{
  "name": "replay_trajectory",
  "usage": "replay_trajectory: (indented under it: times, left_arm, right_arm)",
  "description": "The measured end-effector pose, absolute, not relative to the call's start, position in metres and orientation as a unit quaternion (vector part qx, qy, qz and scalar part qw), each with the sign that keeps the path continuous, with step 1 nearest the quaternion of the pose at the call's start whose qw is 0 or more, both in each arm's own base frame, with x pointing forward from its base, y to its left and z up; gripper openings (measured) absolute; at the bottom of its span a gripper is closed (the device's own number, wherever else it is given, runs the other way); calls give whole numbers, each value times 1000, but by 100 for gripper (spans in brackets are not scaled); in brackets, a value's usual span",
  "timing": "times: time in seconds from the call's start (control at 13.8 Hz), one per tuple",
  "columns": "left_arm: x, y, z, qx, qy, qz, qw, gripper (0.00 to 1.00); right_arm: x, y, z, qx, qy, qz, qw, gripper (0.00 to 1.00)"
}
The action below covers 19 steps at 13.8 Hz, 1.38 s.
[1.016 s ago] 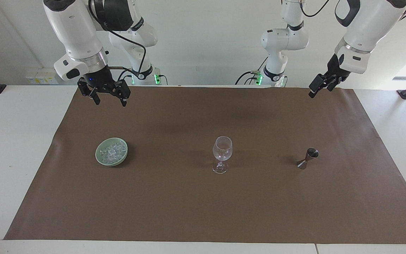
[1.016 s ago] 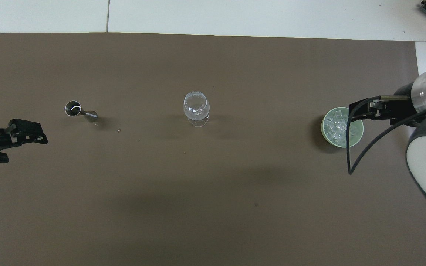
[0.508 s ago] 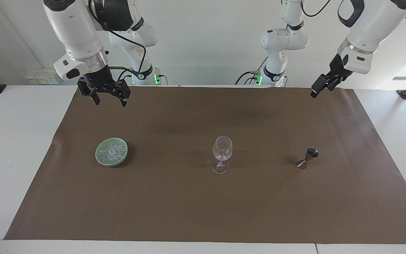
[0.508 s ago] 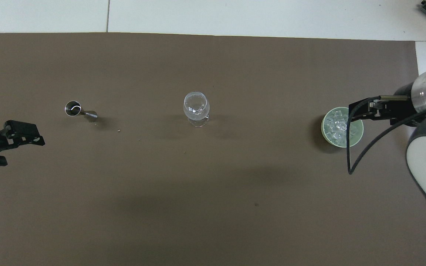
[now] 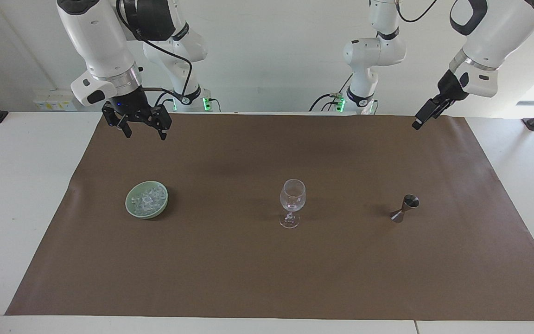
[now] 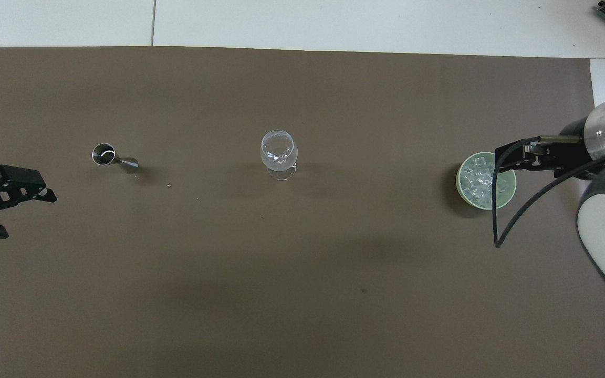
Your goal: Pour wine and add ice with both arms
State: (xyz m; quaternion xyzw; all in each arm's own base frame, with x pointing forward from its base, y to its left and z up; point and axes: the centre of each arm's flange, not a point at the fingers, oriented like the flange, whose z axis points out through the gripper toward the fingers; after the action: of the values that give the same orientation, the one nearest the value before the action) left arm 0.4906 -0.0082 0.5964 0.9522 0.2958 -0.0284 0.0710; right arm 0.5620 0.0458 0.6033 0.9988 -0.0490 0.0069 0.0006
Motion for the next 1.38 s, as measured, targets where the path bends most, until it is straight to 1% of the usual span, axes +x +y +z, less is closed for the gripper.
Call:
replay_trajectory:
  times: [0.36, 0.58, 0.94, 1.16, 1.38]
  left_arm:
    - [487, 5, 589, 911, 400, -41, 95, 100]
    - [481, 18, 575, 874, 468, -55, 121, 100]
    - [481, 49, 550, 790, 582, -79, 176, 100]
    - [481, 57, 542, 748, 633, -77, 185, 100]
    - [484, 57, 547, 706, 677, -72, 192, 100]
  right_arm:
    - [562, 46, 603, 999, -49, 7, 1, 100]
    - [562, 46, 603, 999, -49, 7, 1, 100]
    - [562, 46, 603, 999, -49, 7, 1, 100]
    - [562, 46, 603, 999, -49, 7, 1, 100]
    - [562, 46, 603, 999, -49, 7, 1, 100]
